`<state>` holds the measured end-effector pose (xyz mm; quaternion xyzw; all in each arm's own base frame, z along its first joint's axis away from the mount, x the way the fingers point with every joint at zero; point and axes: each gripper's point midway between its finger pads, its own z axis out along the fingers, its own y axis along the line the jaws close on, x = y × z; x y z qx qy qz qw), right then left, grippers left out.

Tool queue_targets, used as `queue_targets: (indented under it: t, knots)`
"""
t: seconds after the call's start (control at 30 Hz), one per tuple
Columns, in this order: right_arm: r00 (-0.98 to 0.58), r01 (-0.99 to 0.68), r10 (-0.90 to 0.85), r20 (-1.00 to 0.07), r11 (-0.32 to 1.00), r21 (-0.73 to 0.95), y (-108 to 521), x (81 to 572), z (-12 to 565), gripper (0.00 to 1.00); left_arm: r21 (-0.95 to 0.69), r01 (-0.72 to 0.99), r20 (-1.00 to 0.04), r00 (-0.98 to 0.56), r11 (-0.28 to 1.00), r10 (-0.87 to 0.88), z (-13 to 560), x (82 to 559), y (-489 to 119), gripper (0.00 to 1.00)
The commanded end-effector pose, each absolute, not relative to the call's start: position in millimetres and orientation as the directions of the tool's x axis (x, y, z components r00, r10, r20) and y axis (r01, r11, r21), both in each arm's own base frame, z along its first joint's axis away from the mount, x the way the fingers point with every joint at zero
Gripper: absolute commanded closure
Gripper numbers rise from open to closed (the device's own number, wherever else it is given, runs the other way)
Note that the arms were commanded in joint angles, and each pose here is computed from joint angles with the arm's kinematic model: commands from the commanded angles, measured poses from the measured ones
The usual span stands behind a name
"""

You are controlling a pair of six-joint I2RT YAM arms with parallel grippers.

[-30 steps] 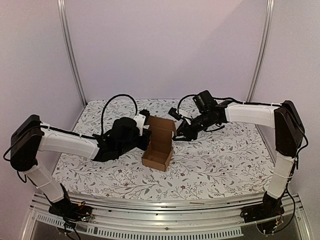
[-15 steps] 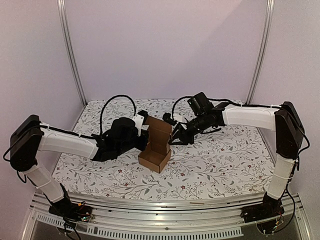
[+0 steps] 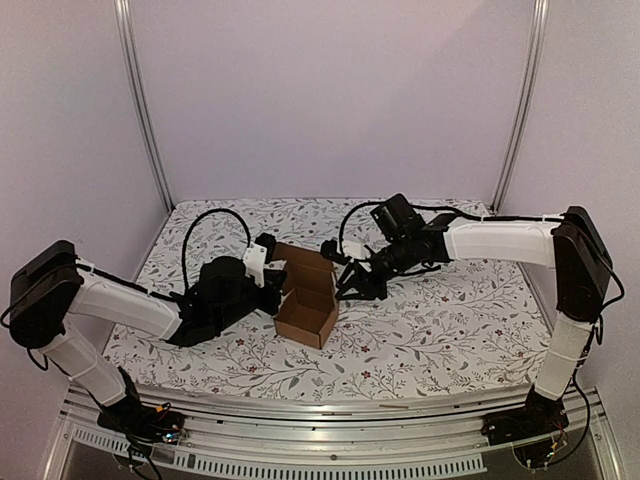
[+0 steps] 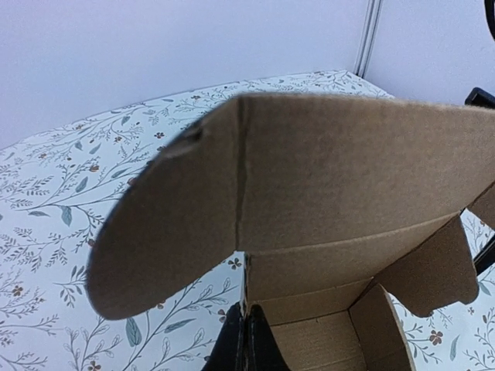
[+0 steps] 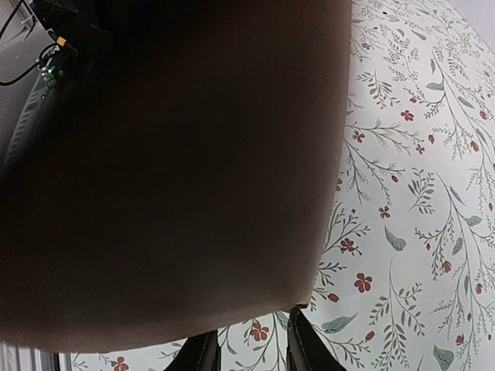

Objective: Fold the paper box

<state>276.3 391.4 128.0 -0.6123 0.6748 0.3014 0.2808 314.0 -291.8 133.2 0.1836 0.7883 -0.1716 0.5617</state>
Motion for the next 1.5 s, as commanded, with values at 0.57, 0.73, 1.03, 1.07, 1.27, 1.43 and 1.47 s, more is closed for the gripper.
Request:
queue_targets:
  t: [0.57, 0.73, 1.03, 1.07, 1.27, 1.43, 1.47]
  knots:
    - [0.025, -0.978, -0.688, -0.726, 0.133, -0.160, 396.3, 291.1, 133.4, 0.72, -0.029, 0.520, -0.968, -0.227, 0.854, 0.105, 100.5, 282.4, -293.4, 1.00]
    - [0.020, -0.963, -0.692, -0.722, 0.180, -0.199, 391.9, 299.4, 134.7, 0.71, -0.021, 0.513, -0.974, -0.206, 0.858, 0.099, 89.2, 280.4, -293.4, 1.00]
    - [0.074, -0.976, -0.688, -0.722, 0.098, -0.193, 391.2, 284.7, 129.3, 0.68, -0.016, 0.495, -0.985, -0.156, 0.869, 0.070, 85.6, 284.5, -305.0, 1.00]
    - [0.079, -0.979, -0.683, -0.726, 0.086, -0.187, 392.0, 282.0, 129.7, 0.68, -0.019, 0.495, -0.987, -0.150, 0.869, 0.063, 87.8, 285.0, -305.1, 1.00]
    - [0.068, -0.983, -0.669, -0.740, 0.083, -0.165, 398.9, 283.4, 133.0, 0.67, 0.008, 0.514, -0.988, -0.130, 0.858, 0.088, 105.2, 288.0, -314.7, 1.00]
    - [0.030, -0.987, -0.656, -0.754, 0.099, -0.125, 404.6, 284.4, 133.6, 0.66, 0.033, 0.527, -0.985, -0.126, 0.849, 0.116, 110.7, 288.7, -319.6, 1.00]
    - [0.023, -0.988, -0.656, -0.754, 0.101, -0.118, 404.6, 284.4, 132.8, 0.66, 0.035, 0.528, -0.985, -0.126, 0.848, 0.119, 111.0, 288.9, -320.3, 1.00]
